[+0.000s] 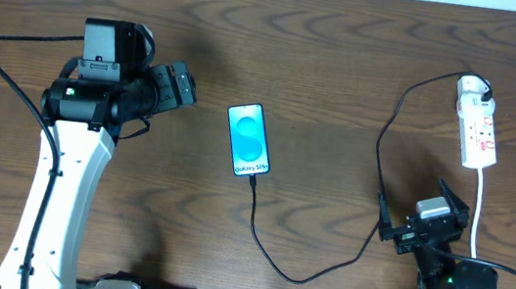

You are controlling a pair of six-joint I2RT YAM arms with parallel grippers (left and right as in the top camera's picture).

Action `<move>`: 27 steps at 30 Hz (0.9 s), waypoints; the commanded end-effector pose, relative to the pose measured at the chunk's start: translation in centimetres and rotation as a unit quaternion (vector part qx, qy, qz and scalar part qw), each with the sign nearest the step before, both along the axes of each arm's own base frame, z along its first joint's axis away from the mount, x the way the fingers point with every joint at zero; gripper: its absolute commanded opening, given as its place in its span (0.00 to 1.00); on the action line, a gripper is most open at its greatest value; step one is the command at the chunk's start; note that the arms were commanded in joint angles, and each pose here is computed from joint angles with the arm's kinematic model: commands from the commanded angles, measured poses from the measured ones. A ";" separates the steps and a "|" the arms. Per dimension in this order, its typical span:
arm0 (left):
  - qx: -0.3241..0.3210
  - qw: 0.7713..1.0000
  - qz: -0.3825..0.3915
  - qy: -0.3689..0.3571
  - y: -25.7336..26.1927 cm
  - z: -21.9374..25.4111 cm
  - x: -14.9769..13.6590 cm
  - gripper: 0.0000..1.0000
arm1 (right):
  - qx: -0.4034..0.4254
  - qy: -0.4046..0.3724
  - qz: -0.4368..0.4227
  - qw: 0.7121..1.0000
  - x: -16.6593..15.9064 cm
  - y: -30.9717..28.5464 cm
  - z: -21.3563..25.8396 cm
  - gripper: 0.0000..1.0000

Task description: Plug charger to phone and switch on socket

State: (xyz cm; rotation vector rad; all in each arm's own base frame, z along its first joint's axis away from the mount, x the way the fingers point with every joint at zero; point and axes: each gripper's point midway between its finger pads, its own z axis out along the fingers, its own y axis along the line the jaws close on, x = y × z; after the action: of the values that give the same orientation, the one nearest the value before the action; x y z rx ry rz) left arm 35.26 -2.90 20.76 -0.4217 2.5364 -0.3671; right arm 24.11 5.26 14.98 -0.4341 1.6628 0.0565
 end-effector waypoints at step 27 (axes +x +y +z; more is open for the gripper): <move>0.008 1.000 0.002 -0.004 0.3 0.3 0.0 0.98 | 0.006 -0.049 0.008 0.999 -0.3 0.3 1.3 0.99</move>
State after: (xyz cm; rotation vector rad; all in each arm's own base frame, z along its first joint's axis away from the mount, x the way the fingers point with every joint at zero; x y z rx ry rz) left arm 35.26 -2.90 20.76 -0.4217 2.5364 -0.3671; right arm 23.94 5.26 16.35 -0.4270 1.5657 0.0387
